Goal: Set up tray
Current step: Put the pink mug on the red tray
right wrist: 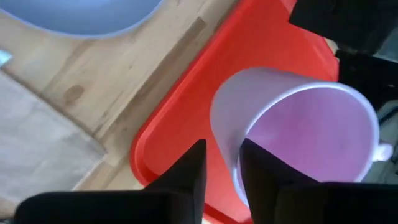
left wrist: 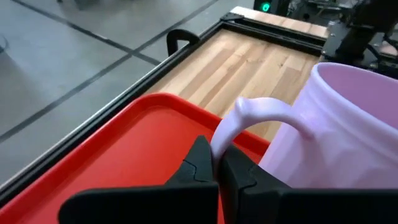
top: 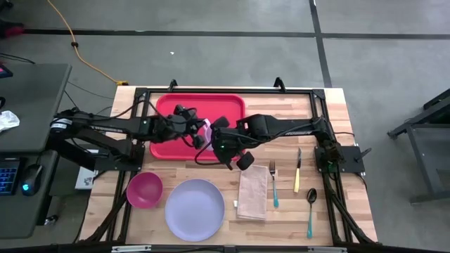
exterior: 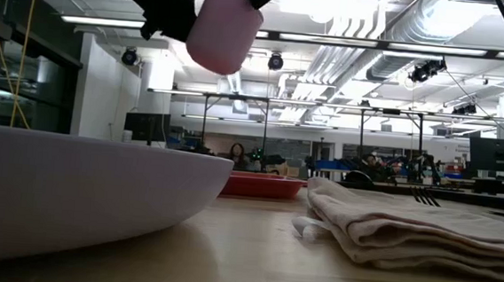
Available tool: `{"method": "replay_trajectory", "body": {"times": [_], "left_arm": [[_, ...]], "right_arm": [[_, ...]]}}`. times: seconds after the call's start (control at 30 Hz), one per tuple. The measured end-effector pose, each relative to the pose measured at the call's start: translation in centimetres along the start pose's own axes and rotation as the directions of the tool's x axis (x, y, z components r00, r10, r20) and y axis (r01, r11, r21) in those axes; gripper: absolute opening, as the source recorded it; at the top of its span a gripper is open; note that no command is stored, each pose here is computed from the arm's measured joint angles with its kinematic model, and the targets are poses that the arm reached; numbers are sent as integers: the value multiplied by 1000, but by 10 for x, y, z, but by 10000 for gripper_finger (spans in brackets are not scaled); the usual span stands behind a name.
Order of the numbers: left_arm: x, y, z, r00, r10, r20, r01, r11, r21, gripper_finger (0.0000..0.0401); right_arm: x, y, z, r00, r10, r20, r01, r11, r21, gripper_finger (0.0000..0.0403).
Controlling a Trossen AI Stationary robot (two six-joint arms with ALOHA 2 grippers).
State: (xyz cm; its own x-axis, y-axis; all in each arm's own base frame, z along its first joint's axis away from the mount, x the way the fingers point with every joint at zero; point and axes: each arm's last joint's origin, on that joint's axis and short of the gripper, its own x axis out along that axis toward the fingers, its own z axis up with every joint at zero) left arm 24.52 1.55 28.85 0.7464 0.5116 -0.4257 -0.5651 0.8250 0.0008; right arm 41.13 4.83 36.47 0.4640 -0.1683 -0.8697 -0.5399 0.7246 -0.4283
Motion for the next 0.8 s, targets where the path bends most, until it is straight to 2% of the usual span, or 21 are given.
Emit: {"method": "replay_trajectory", "body": {"times": [0.2,0.37,0.67,0.8], "left_arm": [[2,0,-4,1000,14,-28,-14,1000,11,23],[2,2,-10,996,50,-74,-49,999,20,22],[-2,9,-10,987,144,-72,-144,990,13,22],[-7,25,-7,978,196,-76,-197,980,-8,22]], "right_arm": [[-2,-1,-2,998,-43,-36,43,999,2,105],[-14,-3,-6,997,-76,-33,77,997,30,109],[-43,-16,-25,991,-130,-20,131,965,227,108],[-49,-21,-35,991,-125,-38,130,947,293,108]]}}
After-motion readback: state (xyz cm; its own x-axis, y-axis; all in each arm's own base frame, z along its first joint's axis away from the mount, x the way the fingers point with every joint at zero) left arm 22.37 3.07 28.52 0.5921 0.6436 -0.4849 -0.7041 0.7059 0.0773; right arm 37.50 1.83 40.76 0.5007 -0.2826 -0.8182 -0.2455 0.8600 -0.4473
